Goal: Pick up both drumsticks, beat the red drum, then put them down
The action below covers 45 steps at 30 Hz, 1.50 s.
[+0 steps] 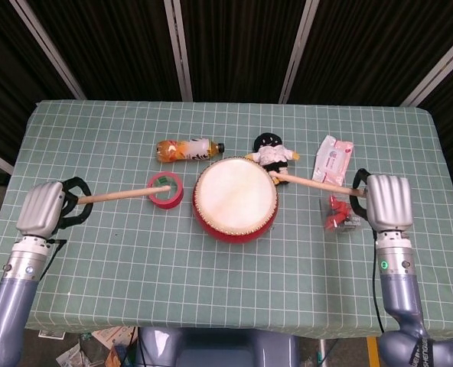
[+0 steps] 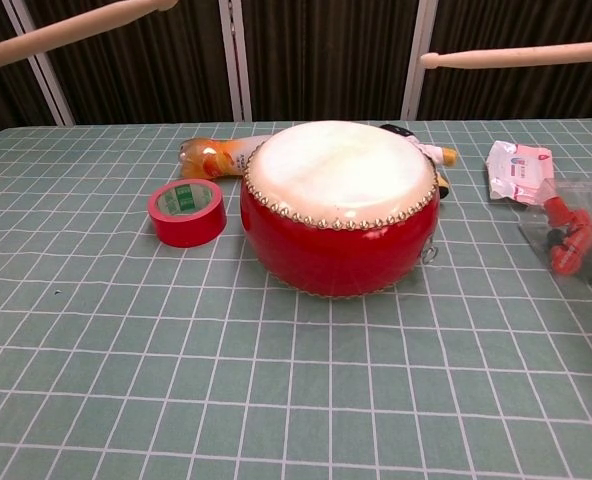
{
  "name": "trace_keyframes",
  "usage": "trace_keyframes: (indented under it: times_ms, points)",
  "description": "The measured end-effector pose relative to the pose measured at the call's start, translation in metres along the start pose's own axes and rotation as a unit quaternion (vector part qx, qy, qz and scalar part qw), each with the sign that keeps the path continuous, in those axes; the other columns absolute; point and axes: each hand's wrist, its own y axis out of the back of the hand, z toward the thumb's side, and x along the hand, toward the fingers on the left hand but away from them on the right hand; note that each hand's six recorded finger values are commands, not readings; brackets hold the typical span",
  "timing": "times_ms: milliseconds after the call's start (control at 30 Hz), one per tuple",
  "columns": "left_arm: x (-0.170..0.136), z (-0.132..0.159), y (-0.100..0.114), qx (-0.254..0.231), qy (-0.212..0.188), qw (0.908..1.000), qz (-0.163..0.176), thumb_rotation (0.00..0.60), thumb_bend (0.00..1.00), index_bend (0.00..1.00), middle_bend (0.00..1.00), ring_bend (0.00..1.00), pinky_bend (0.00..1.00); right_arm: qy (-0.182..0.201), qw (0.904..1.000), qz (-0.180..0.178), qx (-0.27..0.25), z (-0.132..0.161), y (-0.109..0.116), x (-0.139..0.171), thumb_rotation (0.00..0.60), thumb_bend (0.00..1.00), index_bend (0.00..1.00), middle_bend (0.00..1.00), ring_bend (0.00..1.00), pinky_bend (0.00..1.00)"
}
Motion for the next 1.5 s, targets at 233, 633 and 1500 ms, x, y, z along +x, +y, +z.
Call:
trace_keyframes:
  times_ms: [233,633,1500]
  points:
    - [0.031,0.035,0.005,0.005,-0.02,0.9998,0.004,0.6,0.56,0.77,1.0,1.0,1.0,-0.005,0.9995,0.011,-0.029,-0.017,-0.004,0.017,0.6,0.62,1.0,1.0,1.0,1.0]
    - [0.083,0.112,-0.013,0.071,-0.049,0.9962,-0.012,0.6,0.57,0.77,1.0,1.0,1.0,-0.007,0.9981,0.008,-0.06,-0.032,-0.004,0.018,0.6,0.62,1.0,1.0,1.0,1.0]
    - [0.118,0.125,-0.116,0.357,0.046,0.9204,-0.153,0.6,0.58,0.77,1.0,1.0,1.0,-0.027,0.9962,0.027,-0.079,-0.054,-0.011,0.008,0.6,0.62,1.0,1.0,1.0,1.0]
